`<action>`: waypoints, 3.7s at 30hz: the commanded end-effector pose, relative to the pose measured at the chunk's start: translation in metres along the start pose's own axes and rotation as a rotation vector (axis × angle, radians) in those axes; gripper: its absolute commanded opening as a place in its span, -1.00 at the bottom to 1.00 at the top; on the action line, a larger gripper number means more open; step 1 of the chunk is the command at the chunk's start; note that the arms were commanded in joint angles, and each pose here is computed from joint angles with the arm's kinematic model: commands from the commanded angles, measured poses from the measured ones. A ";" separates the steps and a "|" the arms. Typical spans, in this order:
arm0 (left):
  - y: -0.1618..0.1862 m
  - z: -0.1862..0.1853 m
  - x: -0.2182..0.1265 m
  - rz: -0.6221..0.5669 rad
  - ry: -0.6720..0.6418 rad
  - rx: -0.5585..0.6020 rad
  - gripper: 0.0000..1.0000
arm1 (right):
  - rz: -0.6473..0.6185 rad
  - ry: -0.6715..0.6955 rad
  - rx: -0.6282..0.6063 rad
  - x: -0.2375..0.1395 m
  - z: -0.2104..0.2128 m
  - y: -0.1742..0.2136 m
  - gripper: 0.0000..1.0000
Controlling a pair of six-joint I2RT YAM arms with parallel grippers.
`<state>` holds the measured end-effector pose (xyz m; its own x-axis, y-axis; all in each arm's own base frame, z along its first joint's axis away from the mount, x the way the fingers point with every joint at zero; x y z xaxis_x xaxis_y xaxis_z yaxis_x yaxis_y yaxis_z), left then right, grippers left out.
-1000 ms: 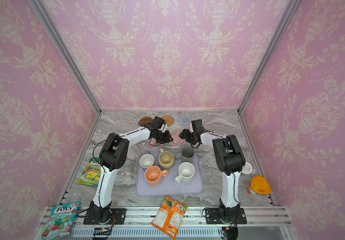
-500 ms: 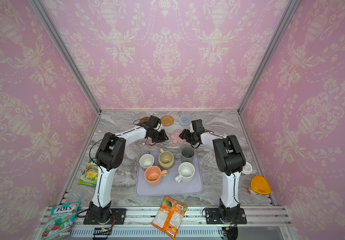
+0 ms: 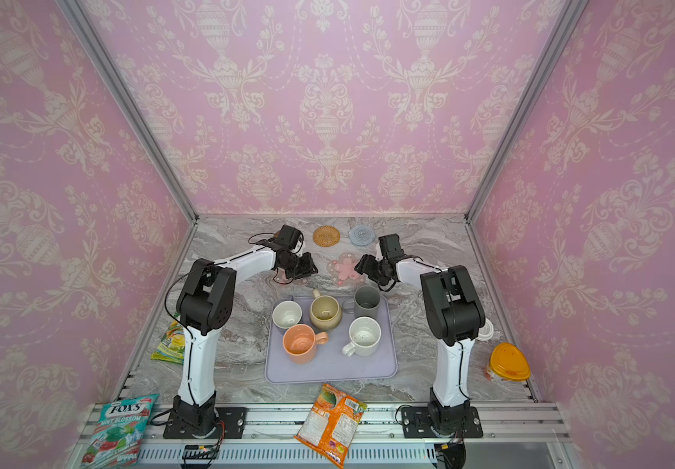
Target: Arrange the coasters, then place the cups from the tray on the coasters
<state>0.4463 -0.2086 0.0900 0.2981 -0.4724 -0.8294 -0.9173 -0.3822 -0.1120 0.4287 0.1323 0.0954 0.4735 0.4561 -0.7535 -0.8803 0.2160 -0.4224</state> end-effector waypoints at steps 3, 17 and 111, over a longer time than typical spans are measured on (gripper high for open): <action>0.006 0.002 -0.012 0.035 0.002 0.017 -0.30 | 0.068 0.061 0.012 -0.006 -0.012 0.017 0.42; -0.018 0.021 -0.075 -0.082 0.045 -0.029 -0.30 | 0.066 0.064 0.000 -0.011 -0.011 0.019 0.42; -0.002 0.101 -0.046 -0.009 0.051 -0.251 -0.25 | -0.008 0.117 -0.056 -0.066 -0.008 0.028 0.44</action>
<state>0.4258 -0.1067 0.0846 0.4062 -0.5320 -0.7429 -0.8176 -0.5747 -0.0355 0.3759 0.1054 0.1189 0.4592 0.3656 -0.8096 -0.8880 0.1660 -0.4288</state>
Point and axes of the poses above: each gripper's point midway between its finger pads, its own x axis out along the fingers, its own z axis along the line the jaws close on, y = z × x, the point moved 7 cm from there along -x, back along the fingers, and after that the axes turned 12 degrees about -x, right-handed, at the moved point
